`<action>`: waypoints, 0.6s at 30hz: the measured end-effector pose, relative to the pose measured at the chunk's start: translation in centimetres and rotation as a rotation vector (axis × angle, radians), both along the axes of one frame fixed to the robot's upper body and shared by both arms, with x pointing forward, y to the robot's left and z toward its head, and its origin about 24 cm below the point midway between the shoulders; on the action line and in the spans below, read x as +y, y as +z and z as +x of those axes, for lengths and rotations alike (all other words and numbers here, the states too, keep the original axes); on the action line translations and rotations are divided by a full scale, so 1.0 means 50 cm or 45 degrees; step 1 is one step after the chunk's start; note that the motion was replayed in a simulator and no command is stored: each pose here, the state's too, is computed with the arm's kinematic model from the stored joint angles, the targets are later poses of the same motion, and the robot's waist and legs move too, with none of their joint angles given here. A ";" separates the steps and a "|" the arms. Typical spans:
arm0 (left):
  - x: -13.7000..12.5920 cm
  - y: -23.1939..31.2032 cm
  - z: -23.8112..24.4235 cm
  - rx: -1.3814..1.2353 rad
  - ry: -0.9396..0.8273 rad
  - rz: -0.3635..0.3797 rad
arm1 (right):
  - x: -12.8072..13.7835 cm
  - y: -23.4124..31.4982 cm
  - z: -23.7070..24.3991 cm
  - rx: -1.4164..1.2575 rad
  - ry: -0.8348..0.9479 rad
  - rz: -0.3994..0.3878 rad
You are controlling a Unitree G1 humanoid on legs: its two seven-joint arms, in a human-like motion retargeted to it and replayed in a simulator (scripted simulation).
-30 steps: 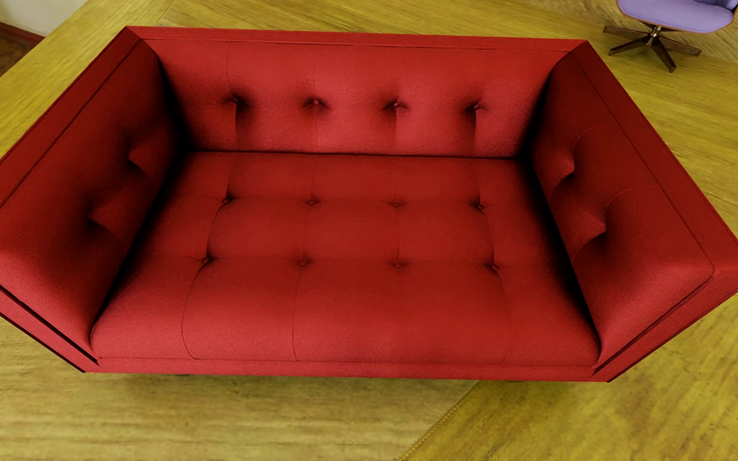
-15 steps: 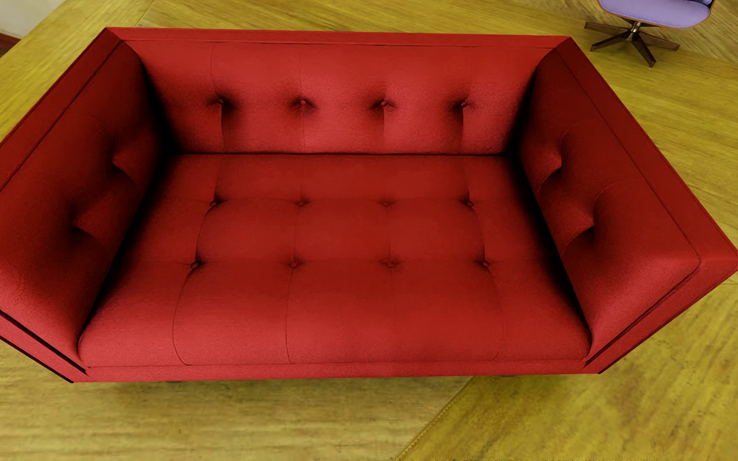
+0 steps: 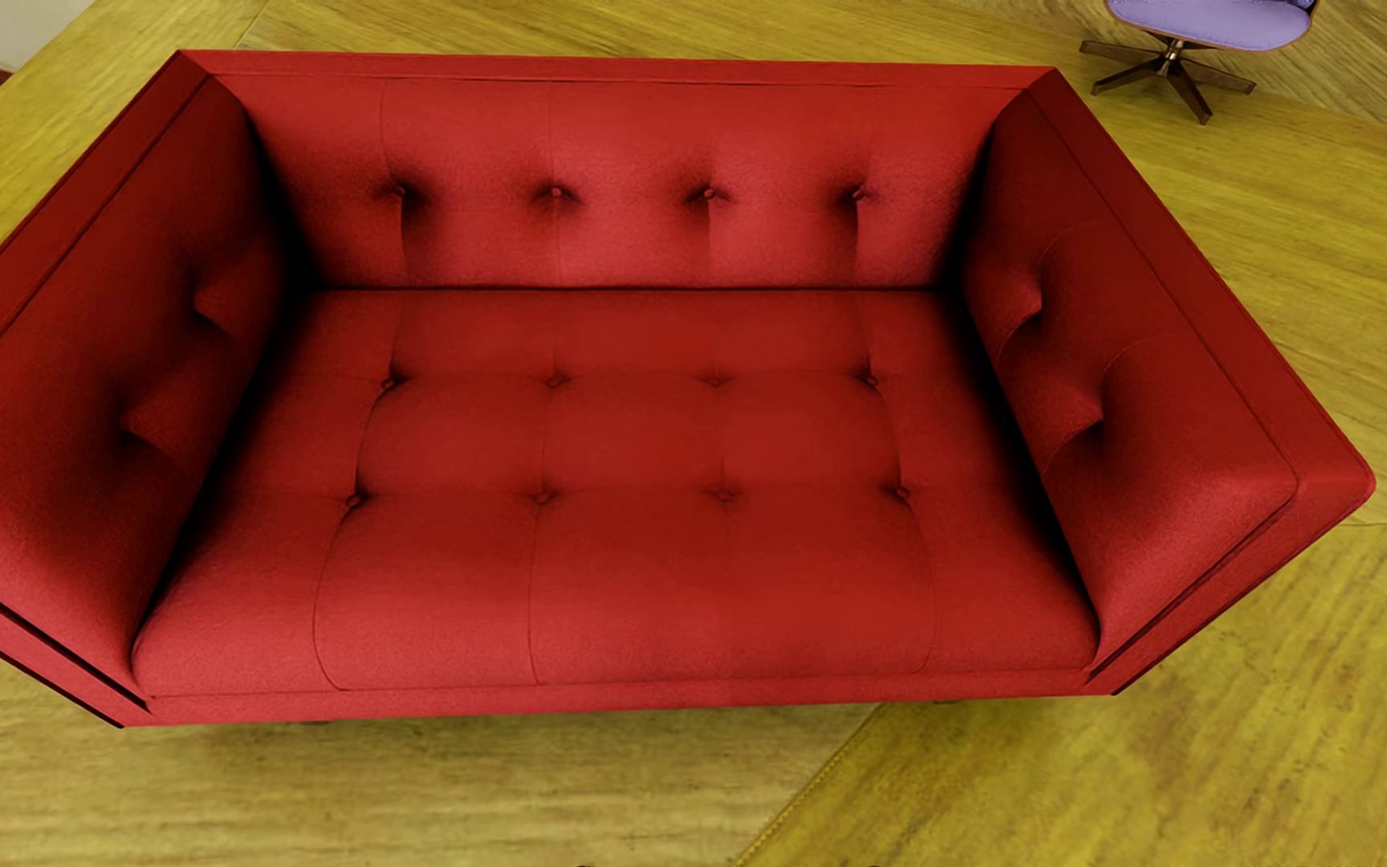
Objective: Approach the sofa
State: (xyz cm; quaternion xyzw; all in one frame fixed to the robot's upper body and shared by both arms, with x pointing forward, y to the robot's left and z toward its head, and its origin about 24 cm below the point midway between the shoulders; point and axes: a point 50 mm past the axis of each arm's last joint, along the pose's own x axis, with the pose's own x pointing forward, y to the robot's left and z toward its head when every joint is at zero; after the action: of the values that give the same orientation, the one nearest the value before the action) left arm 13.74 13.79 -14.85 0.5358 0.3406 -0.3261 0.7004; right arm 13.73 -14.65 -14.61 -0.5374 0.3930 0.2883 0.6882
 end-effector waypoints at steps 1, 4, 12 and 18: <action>0.001 -0.001 -0.001 0.002 -0.003 0.003 | 0.000 0.000 -0.001 0.001 0.003 -0.002; 0.006 -0.003 -0.007 0.012 -0.003 0.012 | 0.001 -0.001 -0.002 0.005 0.014 -0.005; 0.009 -0.005 -0.012 0.027 -0.012 0.032 | 0.002 -0.002 -0.002 0.006 0.036 -0.014; 0.012 -0.004 -0.011 0.023 -0.016 0.035 | 0.002 -0.003 -0.005 0.006 0.027 -0.013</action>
State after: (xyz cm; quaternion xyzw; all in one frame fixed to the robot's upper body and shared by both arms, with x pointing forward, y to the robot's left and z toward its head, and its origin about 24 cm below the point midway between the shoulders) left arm 13.21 14.38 -15.05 0.5446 0.3480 -0.3306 0.6877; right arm 13.48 -14.56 -14.78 -0.5443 0.3905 0.2949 0.6814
